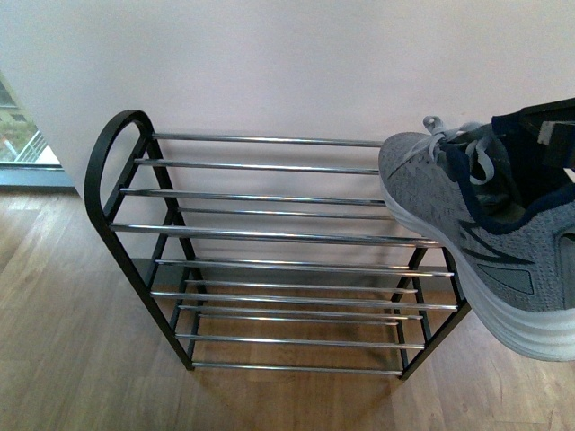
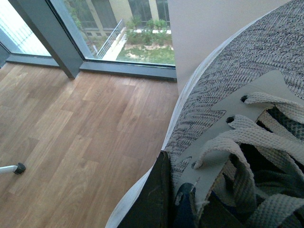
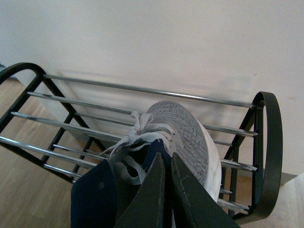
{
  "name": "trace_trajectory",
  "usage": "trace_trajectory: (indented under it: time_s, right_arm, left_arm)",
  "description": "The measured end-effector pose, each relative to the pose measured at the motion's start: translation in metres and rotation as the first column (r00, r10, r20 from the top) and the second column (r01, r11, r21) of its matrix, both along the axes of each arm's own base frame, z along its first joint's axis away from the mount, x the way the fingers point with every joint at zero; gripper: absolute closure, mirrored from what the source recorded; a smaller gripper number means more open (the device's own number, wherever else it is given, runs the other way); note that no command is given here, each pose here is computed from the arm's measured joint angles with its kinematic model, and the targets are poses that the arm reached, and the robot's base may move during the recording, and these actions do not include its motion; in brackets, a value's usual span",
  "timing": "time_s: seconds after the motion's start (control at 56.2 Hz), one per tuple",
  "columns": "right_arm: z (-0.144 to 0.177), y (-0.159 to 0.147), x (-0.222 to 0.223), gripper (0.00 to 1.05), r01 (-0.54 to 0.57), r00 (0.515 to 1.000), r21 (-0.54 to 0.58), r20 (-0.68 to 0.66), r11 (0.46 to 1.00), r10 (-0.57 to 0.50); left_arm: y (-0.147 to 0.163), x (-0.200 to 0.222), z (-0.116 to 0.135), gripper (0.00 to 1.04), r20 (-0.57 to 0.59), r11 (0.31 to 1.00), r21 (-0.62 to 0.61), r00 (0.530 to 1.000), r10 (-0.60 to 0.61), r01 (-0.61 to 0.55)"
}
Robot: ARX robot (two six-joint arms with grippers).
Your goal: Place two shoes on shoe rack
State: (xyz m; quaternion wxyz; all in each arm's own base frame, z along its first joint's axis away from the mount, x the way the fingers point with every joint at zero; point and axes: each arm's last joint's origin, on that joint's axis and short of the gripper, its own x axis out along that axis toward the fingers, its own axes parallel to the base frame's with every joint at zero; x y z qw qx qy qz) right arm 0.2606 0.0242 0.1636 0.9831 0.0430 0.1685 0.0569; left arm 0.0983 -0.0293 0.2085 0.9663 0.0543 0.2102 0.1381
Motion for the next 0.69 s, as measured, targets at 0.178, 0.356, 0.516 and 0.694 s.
trace_trajectory:
  time_s: [0.178, 0.356, 0.516, 0.694]
  right_arm:
    - [-0.006, -0.003, 0.018, 1.03, 0.054, 0.998, 0.031, -0.017, 0.998, -0.053]
    - [-0.017, -0.012, 0.041, 1.03, 0.153, 0.988, 0.053, -0.035, 0.987, -0.151]
    - [-0.025, -0.026, 0.061, 1.03, 0.265, 0.964, 0.063, -0.043, 0.962, -0.263]
    - [-0.038, -0.037, 0.074, 1.03, 0.354, 0.934, 0.066, -0.073, 0.933, -0.349]
  left_arm:
    - [0.000, 0.000, 0.000, 1.03, 0.000, 1.000, 0.000, 1.000, 0.000, 0.000]
    - [0.000, 0.000, 0.000, 1.03, 0.000, 1.000, 0.000, 1.000, 0.000, 0.000]
    - [0.000, 0.000, 0.000, 1.03, 0.000, 1.000, 0.000, 1.000, 0.000, 0.000]
    - [0.000, 0.000, 0.000, 1.03, 0.000, 1.000, 0.000, 1.000, 0.000, 0.000]
